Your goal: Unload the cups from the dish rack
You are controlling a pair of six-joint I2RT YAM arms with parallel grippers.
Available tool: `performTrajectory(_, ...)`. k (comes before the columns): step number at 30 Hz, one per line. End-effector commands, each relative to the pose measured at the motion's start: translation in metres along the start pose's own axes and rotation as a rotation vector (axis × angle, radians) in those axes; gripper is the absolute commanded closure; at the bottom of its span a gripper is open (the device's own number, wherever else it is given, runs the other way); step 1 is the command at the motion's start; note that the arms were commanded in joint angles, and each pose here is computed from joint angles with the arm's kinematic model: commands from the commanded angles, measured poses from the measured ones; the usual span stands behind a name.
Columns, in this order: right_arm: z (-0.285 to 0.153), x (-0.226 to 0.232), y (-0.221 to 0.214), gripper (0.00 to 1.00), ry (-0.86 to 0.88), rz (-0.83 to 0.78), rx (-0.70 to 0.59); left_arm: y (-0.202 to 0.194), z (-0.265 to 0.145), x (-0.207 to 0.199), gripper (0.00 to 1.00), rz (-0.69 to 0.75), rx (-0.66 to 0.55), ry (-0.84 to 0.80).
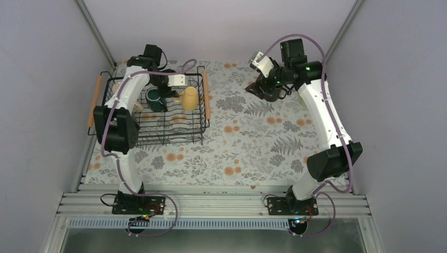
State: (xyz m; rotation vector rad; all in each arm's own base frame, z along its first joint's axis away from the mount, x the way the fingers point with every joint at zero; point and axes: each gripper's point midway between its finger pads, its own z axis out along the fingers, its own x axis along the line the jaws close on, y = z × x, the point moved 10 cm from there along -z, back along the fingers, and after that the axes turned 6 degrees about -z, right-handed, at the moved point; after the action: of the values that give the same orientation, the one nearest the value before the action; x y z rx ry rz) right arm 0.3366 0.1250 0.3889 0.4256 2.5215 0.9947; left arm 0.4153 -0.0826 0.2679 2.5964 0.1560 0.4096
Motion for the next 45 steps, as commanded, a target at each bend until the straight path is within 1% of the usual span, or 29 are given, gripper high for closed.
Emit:
performTrajectory(1,-0.011,0.007,0.008,0.00,-0.019,-0.048,-0.057,0.001,0.019,0.008,0.41,-0.003,0.060,-0.044)
performTrajectory(3,-0.009,0.008,0.005,0.00,-0.020,-0.049,-0.052,-0.001,0.029,0.012,0.48,-0.012,0.075,-0.068)
performTrajectory(4,-0.009,0.009,0.004,0.00,-0.021,-0.050,-0.049,-0.002,0.034,0.014,0.56,-0.020,0.084,-0.075)
performTrajectory(5,-0.008,0.010,0.003,0.01,-0.020,-0.052,-0.041,-0.002,0.037,0.017,0.57,-0.027,0.087,-0.082)
performTrajectory(11,-0.003,0.012,-0.005,0.01,-0.016,-0.053,-0.006,-0.009,0.053,0.020,0.57,-0.044,0.111,-0.139)
performTrajectory(16,-0.004,0.015,-0.006,0.01,-0.011,-0.054,-0.016,-0.015,0.064,0.014,0.57,-0.054,0.130,-0.195)
performTrajectory(20,-0.003,0.016,-0.007,0.01,-0.006,-0.050,-0.019,-0.016,0.067,0.011,0.58,-0.063,0.126,-0.208)
performTrajectory(21,-0.003,0.016,-0.007,0.01,-0.005,-0.049,-0.020,-0.016,0.067,0.010,0.59,-0.064,0.122,-0.213)
performTrajectory(22,-0.003,0.016,-0.007,0.02,-0.004,-0.048,-0.021,-0.015,0.067,0.010,0.63,-0.063,0.118,-0.215)
performTrajectory(23,-0.003,0.016,-0.007,0.02,-0.004,-0.048,-0.024,-0.015,0.067,0.010,0.69,-0.066,0.116,-0.217)
performTrajectory(25,-0.002,0.016,-0.007,0.02,-0.002,-0.046,-0.029,-0.013,0.066,0.009,0.79,-0.068,0.118,-0.224)
performTrajectory(28,-0.002,0.015,-0.005,0.02,-0.002,-0.042,-0.035,-0.012,0.062,0.007,0.90,-0.066,0.122,-0.231)
performTrajectory(30,-0.004,0.015,-0.004,0.02,-0.001,-0.041,-0.044,-0.010,0.057,0.004,0.93,-0.059,0.121,-0.227)
performTrajectory(36,-0.013,0.018,0.003,0.02,0.001,-0.040,-0.079,0.001,0.026,-0.003,0.94,-0.034,0.102,-0.160)
performTrajectory(41,-0.022,0.016,0.012,0.02,-0.006,-0.031,-0.113,0.017,-0.016,-0.004,0.95,-0.048,0.108,-0.078)
performTrajectory(45,-0.027,0.014,0.020,0.01,-0.013,-0.015,-0.153,0.037,-0.059,-0.003,0.97,-0.042,0.071,0.025)
